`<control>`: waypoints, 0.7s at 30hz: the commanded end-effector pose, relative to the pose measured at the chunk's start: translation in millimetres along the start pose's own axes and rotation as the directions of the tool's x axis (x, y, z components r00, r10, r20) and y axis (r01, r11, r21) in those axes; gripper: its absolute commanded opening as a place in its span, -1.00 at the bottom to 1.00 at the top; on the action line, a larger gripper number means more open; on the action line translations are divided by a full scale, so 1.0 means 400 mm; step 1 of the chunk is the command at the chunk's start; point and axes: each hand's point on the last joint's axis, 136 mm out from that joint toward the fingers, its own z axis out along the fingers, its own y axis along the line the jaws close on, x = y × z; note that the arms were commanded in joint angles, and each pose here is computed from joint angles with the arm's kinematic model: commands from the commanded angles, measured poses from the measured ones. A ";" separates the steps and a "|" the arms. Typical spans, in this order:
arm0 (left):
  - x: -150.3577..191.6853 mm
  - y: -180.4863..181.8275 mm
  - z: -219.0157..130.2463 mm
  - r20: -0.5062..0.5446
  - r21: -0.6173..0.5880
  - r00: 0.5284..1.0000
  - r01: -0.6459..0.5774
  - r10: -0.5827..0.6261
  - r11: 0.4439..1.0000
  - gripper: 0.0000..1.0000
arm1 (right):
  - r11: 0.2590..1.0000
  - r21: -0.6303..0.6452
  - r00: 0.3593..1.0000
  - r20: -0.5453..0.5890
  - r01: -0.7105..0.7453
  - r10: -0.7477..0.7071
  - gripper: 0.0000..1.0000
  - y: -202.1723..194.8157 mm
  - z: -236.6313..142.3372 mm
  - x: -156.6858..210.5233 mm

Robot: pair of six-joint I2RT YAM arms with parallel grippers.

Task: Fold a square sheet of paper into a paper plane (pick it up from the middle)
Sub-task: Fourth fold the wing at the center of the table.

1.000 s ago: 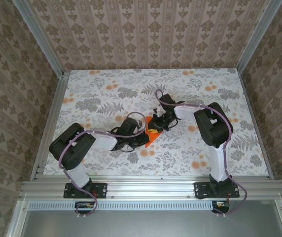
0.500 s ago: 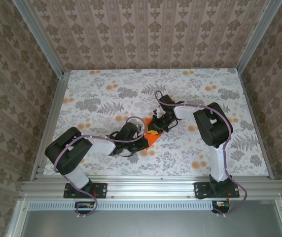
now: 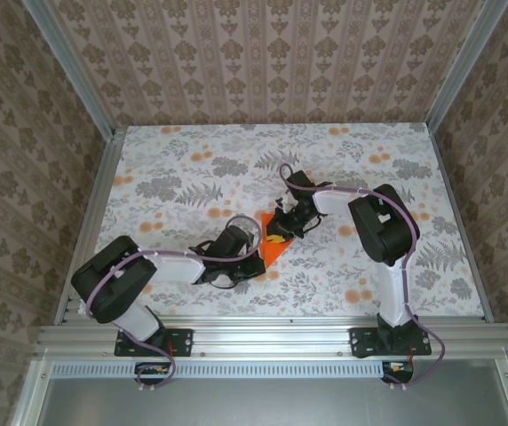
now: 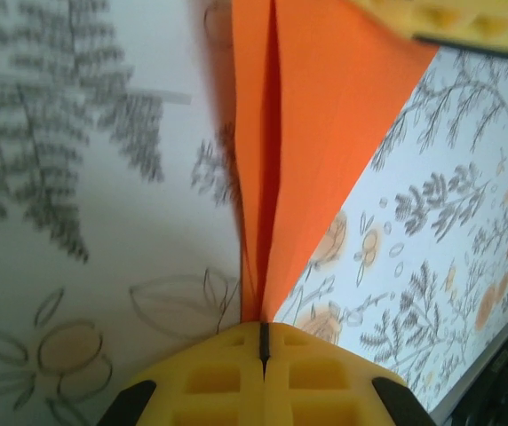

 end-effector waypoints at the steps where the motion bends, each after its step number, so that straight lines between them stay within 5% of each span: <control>1: 0.133 0.125 -0.024 -0.174 -0.170 0.982 0.048 -0.078 0.984 -1.00 | 0.994 0.101 0.999 0.022 -0.042 0.040 -0.70 -0.085 0.018 -0.010; 12: -0.065 -0.068 -0.140 0.067 0.040 0.997 -0.033 0.030 0.999 -0.88 | 0.994 0.102 0.999 0.024 -0.047 0.045 -0.70 -0.085 0.020 -0.011; 21: -0.140 -0.150 -0.047 0.052 0.131 0.997 -0.068 0.061 0.989 -0.93 | 0.994 0.098 0.998 0.028 -0.053 0.050 -0.70 -0.082 0.020 -0.014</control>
